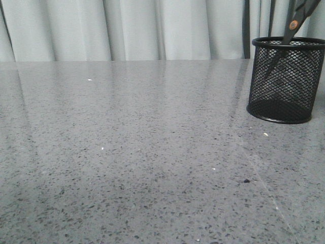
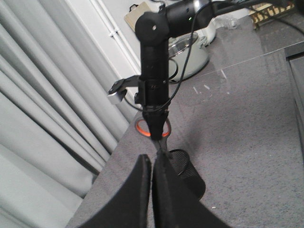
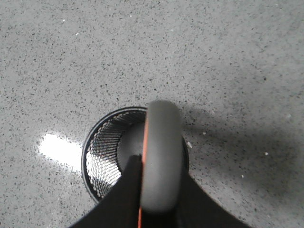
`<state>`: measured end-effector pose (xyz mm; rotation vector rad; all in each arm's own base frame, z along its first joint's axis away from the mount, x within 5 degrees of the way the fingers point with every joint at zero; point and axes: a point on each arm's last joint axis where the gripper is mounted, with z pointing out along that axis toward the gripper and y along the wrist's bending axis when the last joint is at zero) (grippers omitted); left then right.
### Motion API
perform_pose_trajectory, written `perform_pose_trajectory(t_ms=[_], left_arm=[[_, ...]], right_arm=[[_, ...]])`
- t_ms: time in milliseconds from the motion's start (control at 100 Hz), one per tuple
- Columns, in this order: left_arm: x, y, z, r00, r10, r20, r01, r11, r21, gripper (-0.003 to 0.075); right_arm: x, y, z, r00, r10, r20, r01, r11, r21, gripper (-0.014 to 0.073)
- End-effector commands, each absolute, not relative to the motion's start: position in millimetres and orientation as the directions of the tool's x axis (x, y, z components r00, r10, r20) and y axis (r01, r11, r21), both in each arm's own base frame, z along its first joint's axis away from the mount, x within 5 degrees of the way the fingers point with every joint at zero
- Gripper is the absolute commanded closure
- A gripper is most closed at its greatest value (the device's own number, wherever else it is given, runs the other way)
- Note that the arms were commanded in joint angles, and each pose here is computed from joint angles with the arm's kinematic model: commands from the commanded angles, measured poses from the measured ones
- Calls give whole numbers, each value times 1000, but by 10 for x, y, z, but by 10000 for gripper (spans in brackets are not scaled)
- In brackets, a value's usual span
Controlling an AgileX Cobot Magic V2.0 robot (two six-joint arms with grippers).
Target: Put scissors into bucket
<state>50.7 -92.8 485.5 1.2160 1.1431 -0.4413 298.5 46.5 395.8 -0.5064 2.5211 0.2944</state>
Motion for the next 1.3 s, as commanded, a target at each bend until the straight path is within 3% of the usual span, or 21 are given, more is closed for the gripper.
perform_pose_trajectory(t_ms=[0,150,440,620,800,940,1010,1110,1290], left_arm=[[489,-914,4980,421,194,-886,791,400,463,740],[490,-917,4972,418,195,-887,793,398,461,740],[487,-918,4973,415,191,-889,796,397,457,740],[487,-918,4973,415,191,-889,796,397,457,740],[494,-915,4992,422,178,-889,789,411,457,740],[538,-897,5038,452,134,-882,747,484,456,740],[573,-862,5039,463,95,-881,712,552,434,740],[582,-770,4948,485,52,-873,659,635,403,740],[558,-668,4430,471,10,-882,638,686,349,740]], right_arm=[[3006,477,4106,-733,-258,-629,-410,906,107,656],[3086,485,4019,-751,-258,-608,-408,905,120,636],[3139,486,4018,-736,-245,-631,-400,909,114,367],[3175,480,4076,-700,-227,-678,-390,916,96,301],[3209,474,4262,-630,-207,-749,-382,922,66,301],[3170,474,4498,-576,-207,-791,-389,920,43,313],[3091,484,4609,-561,-204,-803,-402,914,49,400],[2901,479,4718,-544,-210,-812,-414,909,42,671],[2327,409,4782,-431,-225,-874,-398,916,-40,640]])
